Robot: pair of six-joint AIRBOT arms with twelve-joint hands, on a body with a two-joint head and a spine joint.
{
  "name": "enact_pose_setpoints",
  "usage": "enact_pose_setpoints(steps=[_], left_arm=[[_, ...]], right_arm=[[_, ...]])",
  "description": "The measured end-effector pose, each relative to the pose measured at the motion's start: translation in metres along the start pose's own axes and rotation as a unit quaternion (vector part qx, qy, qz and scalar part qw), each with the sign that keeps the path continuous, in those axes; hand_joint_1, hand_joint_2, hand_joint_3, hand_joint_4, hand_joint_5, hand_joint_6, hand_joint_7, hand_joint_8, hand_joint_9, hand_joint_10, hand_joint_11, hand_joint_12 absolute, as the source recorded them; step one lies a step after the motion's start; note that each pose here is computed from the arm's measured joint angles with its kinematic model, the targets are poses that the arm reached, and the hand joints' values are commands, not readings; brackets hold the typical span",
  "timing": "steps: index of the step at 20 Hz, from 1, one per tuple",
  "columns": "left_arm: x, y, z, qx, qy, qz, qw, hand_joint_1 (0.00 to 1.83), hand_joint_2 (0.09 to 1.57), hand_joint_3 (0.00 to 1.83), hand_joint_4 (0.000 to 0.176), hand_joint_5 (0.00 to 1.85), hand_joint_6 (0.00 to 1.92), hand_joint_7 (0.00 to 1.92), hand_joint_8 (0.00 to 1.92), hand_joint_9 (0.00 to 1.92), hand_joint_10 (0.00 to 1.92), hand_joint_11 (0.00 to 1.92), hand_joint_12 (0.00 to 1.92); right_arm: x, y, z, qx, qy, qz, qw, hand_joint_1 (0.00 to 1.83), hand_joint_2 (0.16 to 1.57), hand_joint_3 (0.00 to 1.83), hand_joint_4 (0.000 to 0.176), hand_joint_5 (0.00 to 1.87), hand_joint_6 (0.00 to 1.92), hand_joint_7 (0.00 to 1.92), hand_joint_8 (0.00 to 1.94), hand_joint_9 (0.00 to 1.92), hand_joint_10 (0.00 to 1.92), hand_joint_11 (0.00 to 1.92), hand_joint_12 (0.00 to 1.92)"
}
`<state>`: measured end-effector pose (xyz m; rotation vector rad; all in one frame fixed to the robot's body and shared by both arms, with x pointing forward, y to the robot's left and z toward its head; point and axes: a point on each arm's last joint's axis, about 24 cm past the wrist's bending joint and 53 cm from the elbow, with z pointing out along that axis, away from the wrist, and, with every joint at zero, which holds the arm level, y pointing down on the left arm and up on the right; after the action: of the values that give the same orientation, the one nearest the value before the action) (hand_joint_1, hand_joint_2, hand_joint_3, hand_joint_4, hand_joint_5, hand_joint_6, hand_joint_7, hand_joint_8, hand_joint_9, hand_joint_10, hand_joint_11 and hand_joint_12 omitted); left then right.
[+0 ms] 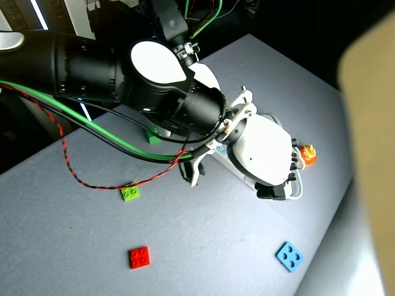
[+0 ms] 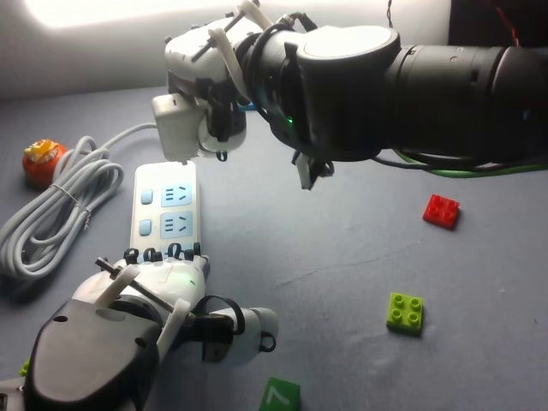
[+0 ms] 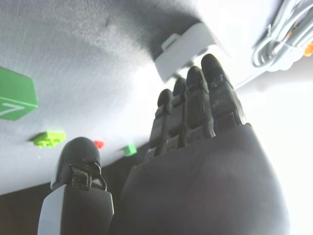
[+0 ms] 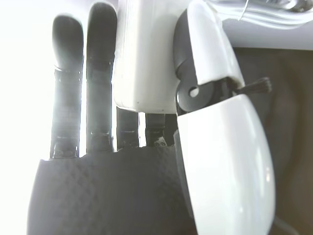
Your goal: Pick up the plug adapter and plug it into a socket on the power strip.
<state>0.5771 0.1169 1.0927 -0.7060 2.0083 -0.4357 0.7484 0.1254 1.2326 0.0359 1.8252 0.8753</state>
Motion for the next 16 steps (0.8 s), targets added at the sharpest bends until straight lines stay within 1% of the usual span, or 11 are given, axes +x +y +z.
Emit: enact_pose_setpoints(steps=[2,3,6,9,11,12,13,16], left_arm=[[0.0,0.0,0.0,0.0,0.0,0.0,1.0,0.07,1.23,0.0,0.0,0.08,0.0,0.08,0.0,0.1,0.0,0.0,0.42],[0.0,0.0,0.0,0.0,0.0,0.0,1.0,0.07,1.23,0.0,0.0,0.08,0.0,0.08,0.0,0.09,0.0,0.0,0.42],[0.001,-0.001,-0.001,0.001,0.002,0.0,1.0,0.06,1.23,0.0,0.0,0.07,0.0,0.08,0.0,0.1,0.0,0.0,0.43],[0.001,0.0,-0.001,0.001,0.002,0.0,1.0,0.05,1.23,0.0,0.0,0.08,0.0,0.08,0.0,0.09,0.0,0.0,0.42],[0.001,0.0,-0.001,0.001,0.002,0.0,1.0,0.04,1.23,0.0,0.0,0.07,0.0,0.06,0.0,0.08,0.0,0.0,0.39],[0.001,0.0,-0.001,0.001,0.002,0.0,1.0,0.06,1.23,0.0,0.0,0.08,0.0,0.08,0.0,0.09,0.0,0.0,0.42],[0.001,-0.001,-0.001,0.001,0.002,0.0,1.0,0.07,1.23,0.0,0.0,0.08,0.0,0.09,0.01,0.1,0.01,0.0,0.42],[0.001,0.0,-0.002,0.001,0.002,0.0,1.0,0.09,1.22,0.0,0.0,0.08,0.0,0.09,0.0,0.1,0.0,0.0,0.39]], right_arm=[[0.011,-0.004,0.002,0.01,0.005,-0.007,0.9999,1.23,1.15,0.0,0.0,0.9,0.96,0.96,1.21,0.86,0.99,0.6,1.46],[0.018,-0.006,0.003,0.014,0.009,-0.006,0.9998,1.23,1.15,0.0,0.0,0.9,0.95,0.96,1.2,0.87,0.98,0.63,1.44],[0.03,0.001,0.005,0.012,0.017,0.002,0.9998,1.24,1.14,0.0,0.0,0.91,0.93,0.97,1.19,0.87,0.99,0.6,1.46],[0.033,0.005,0.005,0.011,0.018,0.014,0.9997,1.23,1.15,0.0,0.0,0.89,0.96,0.97,1.19,0.88,0.98,0.65,1.44],[0.034,0.001,0.006,0.016,0.017,0.016,0.9996,1.23,1.15,0.0,0.0,0.88,0.97,0.95,1.22,0.85,1.01,0.6,1.47],[0.034,-0.002,0.007,0.021,0.016,0.022,0.9994,1.23,1.15,0.0,0.0,0.89,0.96,0.94,1.23,0.84,1.01,0.59,1.48],[0.033,-0.004,0.008,0.023,0.015,0.023,0.9994,1.23,1.15,0.0,0.0,0.9,0.95,0.97,1.19,0.86,1.0,0.63,1.45],[0.033,-0.008,0.01,0.027,0.014,0.024,0.9992,1.24,1.14,0.0,0.0,0.91,0.93,0.97,1.19,0.86,0.99,0.61,1.46]])
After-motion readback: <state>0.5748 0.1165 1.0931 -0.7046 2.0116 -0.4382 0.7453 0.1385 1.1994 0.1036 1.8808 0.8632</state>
